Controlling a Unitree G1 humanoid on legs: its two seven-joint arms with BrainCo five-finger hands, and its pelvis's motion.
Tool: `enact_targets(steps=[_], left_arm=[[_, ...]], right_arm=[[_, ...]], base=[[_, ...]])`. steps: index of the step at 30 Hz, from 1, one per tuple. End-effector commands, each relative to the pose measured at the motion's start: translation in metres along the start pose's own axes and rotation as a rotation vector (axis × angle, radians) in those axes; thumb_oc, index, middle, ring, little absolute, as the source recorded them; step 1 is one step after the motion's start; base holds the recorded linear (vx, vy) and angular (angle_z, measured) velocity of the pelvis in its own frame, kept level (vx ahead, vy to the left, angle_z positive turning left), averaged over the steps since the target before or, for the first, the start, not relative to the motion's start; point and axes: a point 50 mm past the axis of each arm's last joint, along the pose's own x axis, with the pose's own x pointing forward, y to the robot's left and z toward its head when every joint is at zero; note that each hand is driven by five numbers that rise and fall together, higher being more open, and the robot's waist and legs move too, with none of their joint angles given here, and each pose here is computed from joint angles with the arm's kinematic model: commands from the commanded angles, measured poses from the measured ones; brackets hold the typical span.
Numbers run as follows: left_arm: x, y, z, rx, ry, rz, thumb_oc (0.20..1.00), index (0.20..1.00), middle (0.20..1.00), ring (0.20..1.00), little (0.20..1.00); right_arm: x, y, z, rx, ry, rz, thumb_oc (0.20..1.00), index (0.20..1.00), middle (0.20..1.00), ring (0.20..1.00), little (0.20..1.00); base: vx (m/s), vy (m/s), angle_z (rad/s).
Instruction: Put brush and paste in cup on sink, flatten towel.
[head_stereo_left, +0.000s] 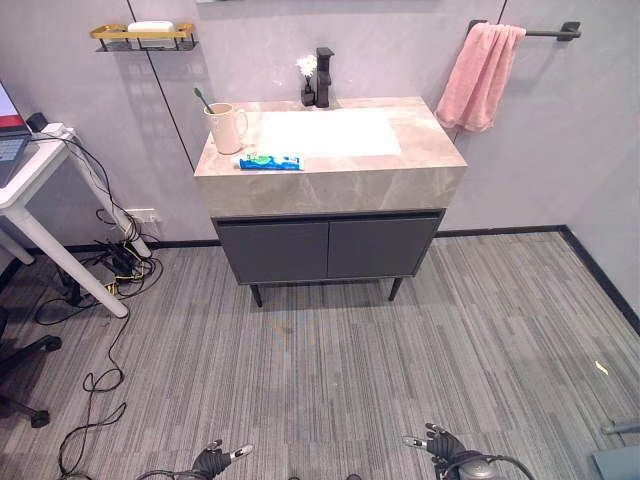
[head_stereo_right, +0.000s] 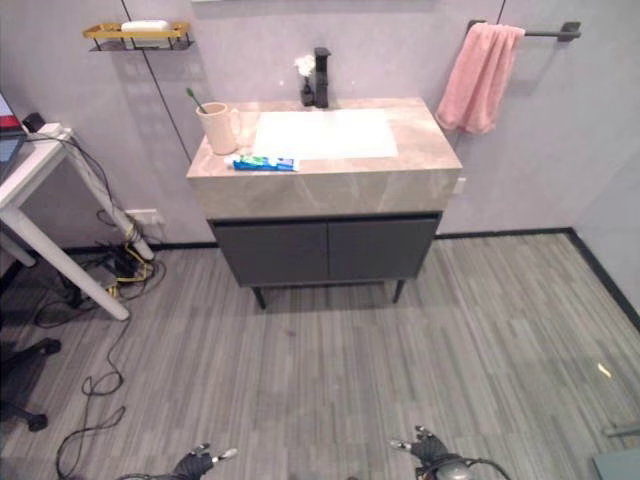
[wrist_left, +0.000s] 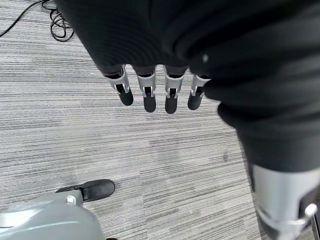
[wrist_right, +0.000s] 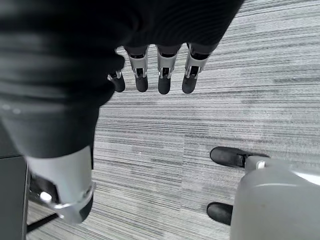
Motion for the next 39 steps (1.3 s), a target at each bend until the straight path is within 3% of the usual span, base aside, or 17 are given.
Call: enact_targets(steps=[1, 6, 19, 22, 39], left_arm=[[0.003, -0.005, 0.013, 0.047, -0.039, -0.018, 1.000, 1.000, 1.000, 1.000, 1.000], [0.002, -0.007, 0.002, -0.078, 0.020, -0.044, 1.000, 1.000, 1.000, 1.000, 1.000], [0.004, -0.011, 0.013, -0.086, -0.009, -0.057, 1.000, 1.000, 1.000, 1.000, 1.000], [0.005, -0.009, 0.026, 0.055, -0.074, -0.033, 1.000, 1.000, 1.000, 1.000, 1.000], [0.003, -0.007, 0.003, -0.082, 0.070, -0.033, 1.000, 1.000, 1.000, 1.000, 1.000]], right_arm=[[0.002, 0.001, 0.008, -0.045, -0.020, 0.024, 1.000, 1.000, 1.000, 1.000, 1.000], [0.001, 0.002, 0.003, -0.037, -0.005, 0.041, 1.000, 1.000, 1.000, 1.000, 1.000], [-0.003, -0.003, -0.021, 0.087, 0.083, 0.004, 1.000, 1.000, 1.000, 1.000, 1.000], [-0.004, -0.001, -0.026, 0.078, 0.103, 0.005, 1.000, 1.000, 1.000, 1.000, 1.000], [-0.006, -0.006, -0.030, 0.276, 0.096, -0.020, 1.000, 1.000, 1.000, 1.000, 1.000]], base=[[0.00, 0.000, 0.00], [0.00, 0.000, 0.00], [0.02, -0.003, 0.06], [0.01, -0.044, 0.06], [0.00, -0.038, 0.03]])
